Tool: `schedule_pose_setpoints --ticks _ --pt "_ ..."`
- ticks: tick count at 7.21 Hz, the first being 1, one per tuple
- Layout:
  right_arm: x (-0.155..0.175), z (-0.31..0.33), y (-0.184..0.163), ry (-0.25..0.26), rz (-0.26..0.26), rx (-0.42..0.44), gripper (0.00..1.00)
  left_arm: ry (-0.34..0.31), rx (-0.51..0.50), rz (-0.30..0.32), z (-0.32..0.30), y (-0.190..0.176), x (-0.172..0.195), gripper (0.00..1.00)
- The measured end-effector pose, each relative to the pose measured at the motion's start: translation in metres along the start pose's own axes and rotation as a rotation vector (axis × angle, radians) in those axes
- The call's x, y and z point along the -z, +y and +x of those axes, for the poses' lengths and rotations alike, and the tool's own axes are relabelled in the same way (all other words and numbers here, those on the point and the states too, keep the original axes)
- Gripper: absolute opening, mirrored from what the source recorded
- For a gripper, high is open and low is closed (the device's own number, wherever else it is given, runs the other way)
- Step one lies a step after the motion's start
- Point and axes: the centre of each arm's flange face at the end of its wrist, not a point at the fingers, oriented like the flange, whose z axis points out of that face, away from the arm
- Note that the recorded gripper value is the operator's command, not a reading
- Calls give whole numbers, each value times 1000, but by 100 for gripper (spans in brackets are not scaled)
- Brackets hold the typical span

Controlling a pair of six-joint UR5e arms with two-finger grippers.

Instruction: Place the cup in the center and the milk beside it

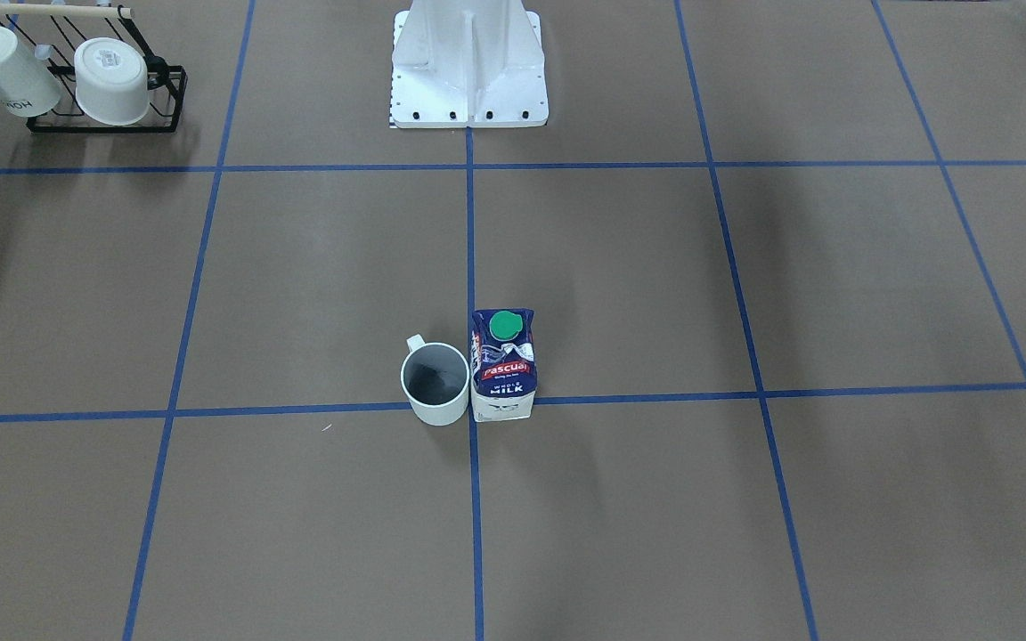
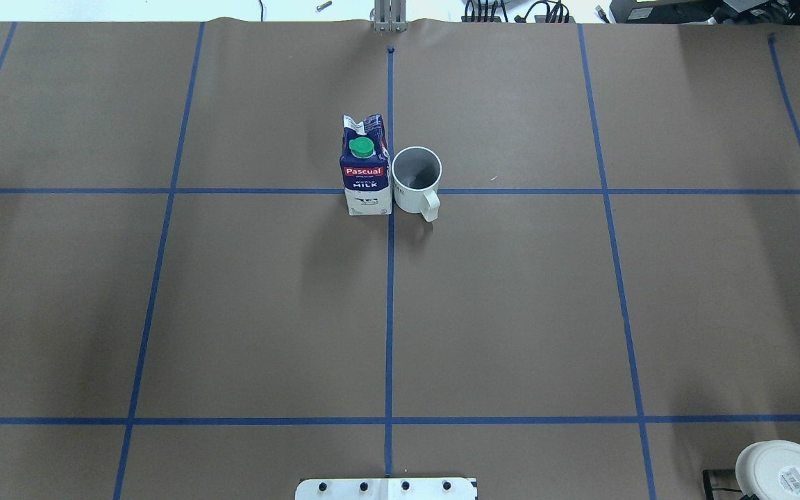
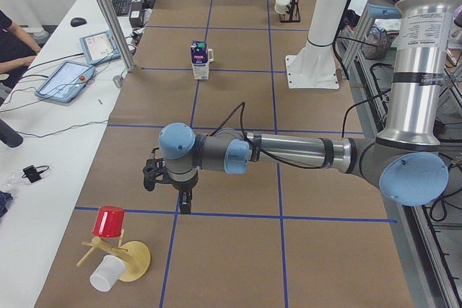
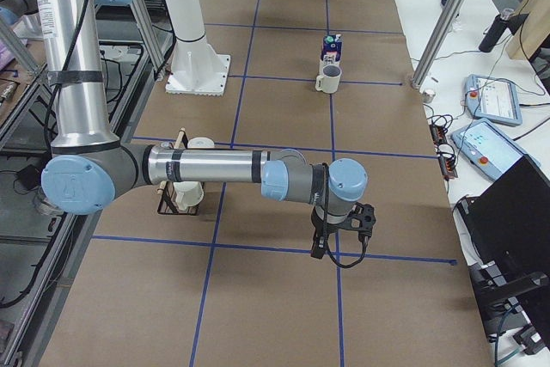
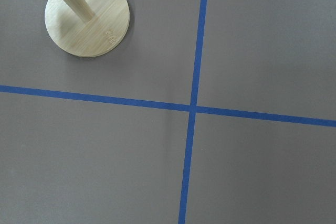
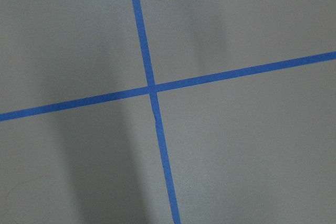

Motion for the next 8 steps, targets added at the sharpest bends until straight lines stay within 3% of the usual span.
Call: schedule_pose_setpoints --ticks 8 --pt "-2 2 2 -2 -1 0 100 1 -1 -2 1 -1 -1 98"
